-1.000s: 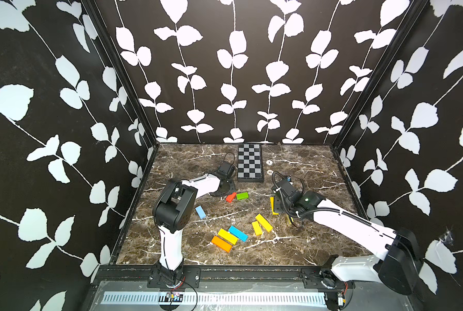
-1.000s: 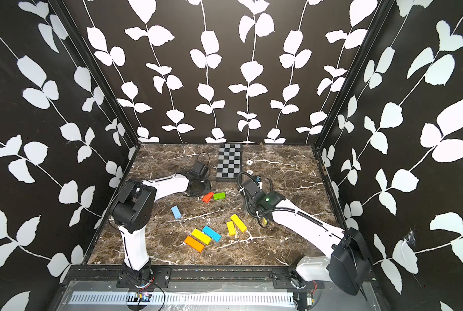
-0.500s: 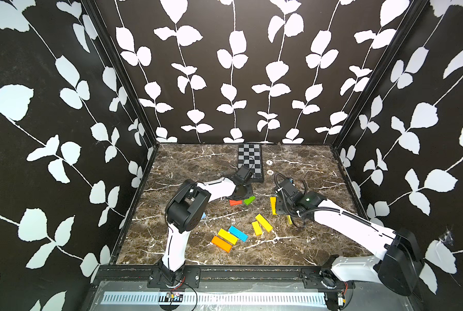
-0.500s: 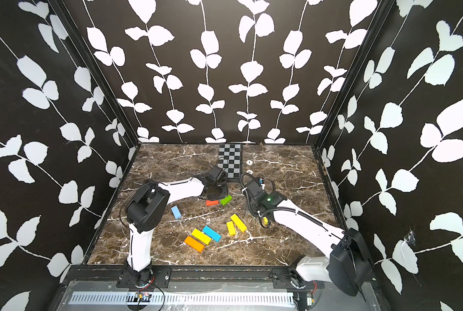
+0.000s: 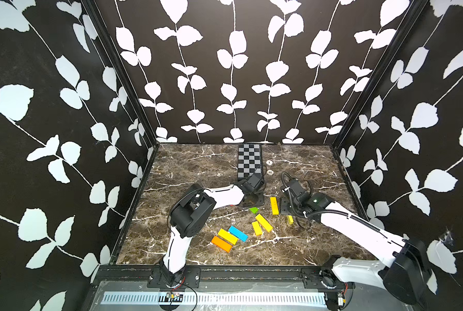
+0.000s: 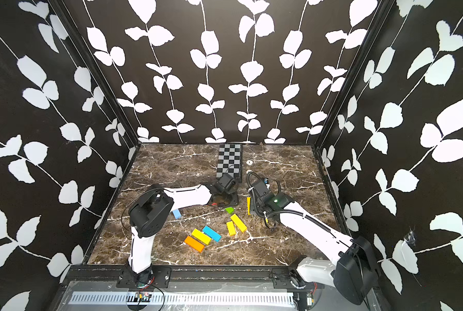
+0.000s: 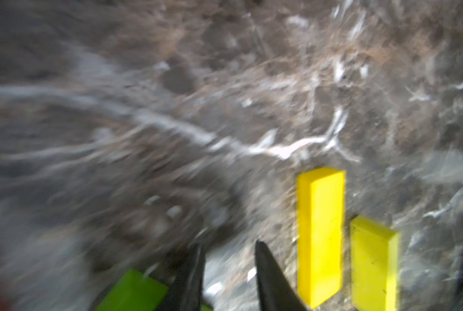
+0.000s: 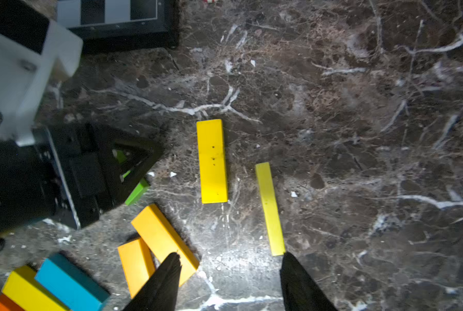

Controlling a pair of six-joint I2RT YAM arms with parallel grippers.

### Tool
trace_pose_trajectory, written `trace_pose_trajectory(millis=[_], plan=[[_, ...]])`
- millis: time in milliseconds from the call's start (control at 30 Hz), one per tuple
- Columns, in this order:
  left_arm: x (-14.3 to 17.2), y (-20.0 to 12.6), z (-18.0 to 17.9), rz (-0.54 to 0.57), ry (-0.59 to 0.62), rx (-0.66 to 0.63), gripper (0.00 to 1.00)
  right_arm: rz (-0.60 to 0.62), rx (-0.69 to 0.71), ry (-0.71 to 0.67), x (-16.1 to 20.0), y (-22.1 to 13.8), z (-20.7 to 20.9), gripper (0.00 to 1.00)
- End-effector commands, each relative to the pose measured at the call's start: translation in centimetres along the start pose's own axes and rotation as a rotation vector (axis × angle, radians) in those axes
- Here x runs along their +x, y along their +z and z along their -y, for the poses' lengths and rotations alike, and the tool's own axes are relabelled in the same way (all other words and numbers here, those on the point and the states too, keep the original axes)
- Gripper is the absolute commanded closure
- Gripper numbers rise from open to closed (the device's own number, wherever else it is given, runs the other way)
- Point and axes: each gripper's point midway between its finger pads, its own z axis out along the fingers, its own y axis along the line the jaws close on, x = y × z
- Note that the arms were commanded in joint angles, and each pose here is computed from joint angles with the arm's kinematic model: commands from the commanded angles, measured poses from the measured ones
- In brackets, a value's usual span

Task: Assemble the letter h with building blocks
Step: Move the building block to the center of the board, then pick up the building block from the center of the board.

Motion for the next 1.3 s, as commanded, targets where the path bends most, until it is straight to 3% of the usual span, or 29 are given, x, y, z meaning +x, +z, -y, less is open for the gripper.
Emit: trace_pose_trajectory(millis=[0, 133, 267, 400, 500, 567, 667, 800, 1067, 1200, 1267], plan=[[-1.7, -5.0, -4.6, 0.082, -0.012, -0.148, 0.47, -0.018, -0.086, -0.055, 0.2, -0.1, -1.9, 0.34], [-1.5, -10.0, -8.9, 0.142, 0.006, -0.263, 0.43, -0.077, -0.136, -0.189, 1.5, 0.6, -4.8, 0.22], [1.9, -14.4, -12.6, 0.127, 0.030, -0.345, 0.39, -0.134, -0.098, -0.358, 3.4, 1.3, -7.6, 0.21], [6.7, -16.3, -16.7, 0.058, 0.007, -0.412, 0.36, -0.172, -0.141, -0.409, 4.8, 2.5, -10.2, 0.22], [8.9, -17.5, -19.5, 0.079, -0.038, -0.451, 0.34, -0.183, -0.144, -0.405, 4.8, 3.5, -11.2, 0.22], [9.8, -18.1, -21.0, 0.098, -0.091, -0.462, 0.32, -0.175, -0.053, -0.416, 4.1, 4.5, -10.2, 0.21], [9.9, -18.3, -21.9, 0.130, -0.154, -0.436, 0.32, -0.178, 0.094, -0.328, 1.9, 5.6, -6.9, 0.20], [8.7, -18.2, -20.9, 0.165, -0.149, -0.396, 0.32, -0.224, 0.102, -0.186, 1.0, 7.9, -4.0, 0.22], [6.0, -18.1, -19.2, 0.184, -0.115, -0.384, 0.44, -0.318, 0.165, -0.162, 1.6, 12.1, -1.7, 0.29], [5.5, -18.7, -19.3, 0.209, -0.109, -0.393, 0.46, -0.326, 0.160, -0.142, 1.9, 12.9, -1.5, 0.43], [5.5, -18.9, -19.8, 0.210, -0.114, -0.406, 0.46, -0.338, 0.149, -0.139, 2.1, 13.1, -1.8, 0.57]])
